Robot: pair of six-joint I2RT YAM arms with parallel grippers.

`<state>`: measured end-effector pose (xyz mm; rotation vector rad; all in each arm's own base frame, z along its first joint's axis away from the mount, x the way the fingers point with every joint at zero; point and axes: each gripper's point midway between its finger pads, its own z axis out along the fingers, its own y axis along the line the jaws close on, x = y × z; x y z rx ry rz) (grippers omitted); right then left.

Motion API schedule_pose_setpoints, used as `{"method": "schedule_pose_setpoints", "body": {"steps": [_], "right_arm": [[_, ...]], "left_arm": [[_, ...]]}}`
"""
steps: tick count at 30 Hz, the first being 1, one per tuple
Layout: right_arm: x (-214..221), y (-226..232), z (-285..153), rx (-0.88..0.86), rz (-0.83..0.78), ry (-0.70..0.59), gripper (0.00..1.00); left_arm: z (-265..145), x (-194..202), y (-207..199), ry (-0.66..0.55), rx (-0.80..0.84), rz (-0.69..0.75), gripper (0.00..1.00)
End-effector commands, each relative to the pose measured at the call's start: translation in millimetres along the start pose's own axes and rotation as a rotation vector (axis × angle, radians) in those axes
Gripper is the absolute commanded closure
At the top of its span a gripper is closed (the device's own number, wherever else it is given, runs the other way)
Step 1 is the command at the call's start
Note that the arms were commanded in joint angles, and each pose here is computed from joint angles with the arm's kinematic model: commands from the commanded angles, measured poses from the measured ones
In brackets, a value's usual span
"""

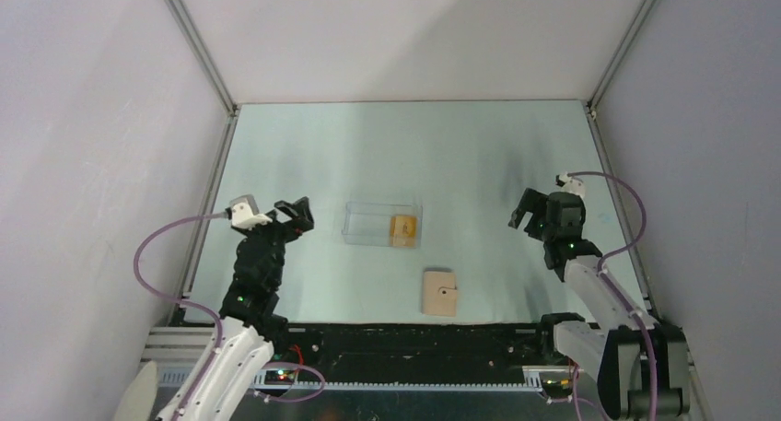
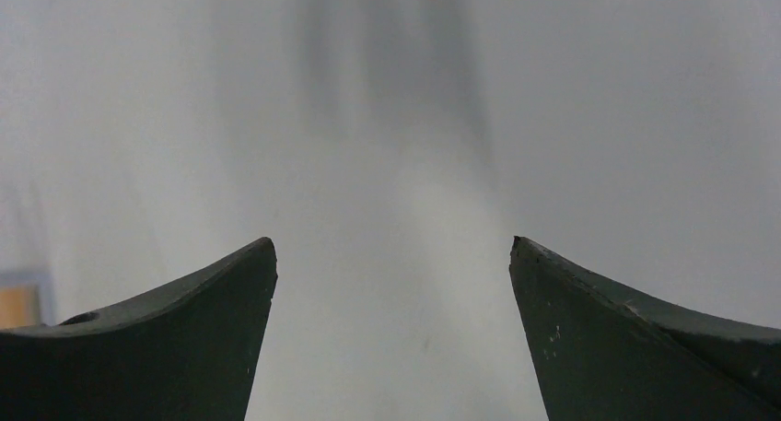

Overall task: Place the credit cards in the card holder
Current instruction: Reset both arms

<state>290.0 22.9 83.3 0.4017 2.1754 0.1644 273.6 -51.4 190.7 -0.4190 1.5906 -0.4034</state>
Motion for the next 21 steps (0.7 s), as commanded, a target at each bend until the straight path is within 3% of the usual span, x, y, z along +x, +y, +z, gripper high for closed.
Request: {"method": "schedule_pose_setpoints", "body": {"steps": [1, 3, 8, 11, 12, 13, 14, 15, 21], "right_arm": [[-61, -19, 18, 0.096, -0.061, -0.291, 0.0], [-59, -29, 23, 0.105, -0.06, -0.373, 0.0], [-78, -19, 25, 0.036, -0.096, -0.502, 0.0], [-78, -21, 40, 0.038, -0.125, -0.481, 0.0], [-81, -21, 39, 0.008, -0.122, -0.53, 0.0], [-69, -24, 48, -0.025, -0.135, -0.507, 0.0], [-78, -20, 43, -0.043, -0.153, -0.569, 0.0], [-66, -24, 48, -0.014, -0.157, -0.502, 0.0], [-75, -20, 49, 0.0, -0.178, -0.529, 0.0]], "left_arm": [[0, -26, 80, -0.166, -0.344, 0.253, 0.02], [11, -33, 85, -0.192, -0.348, 0.312, 0.02], [53, 0, 123, -0.004, -0.453, 0.342, 0.02], [76, -5, 127, 0.011, -0.501, 0.358, 0.02], [85, -15, 124, 0.0, -0.495, 0.366, 0.02], [89, -6, 132, 0.053, -0.51, 0.39, 0.02], [93, -10, 131, 0.053, -0.511, 0.392, 0.02], [92, -10, 133, 0.058, -0.514, 0.398, 0.02], [84, -25, 159, -0.003, -0.545, 0.325, 0.03]]}}
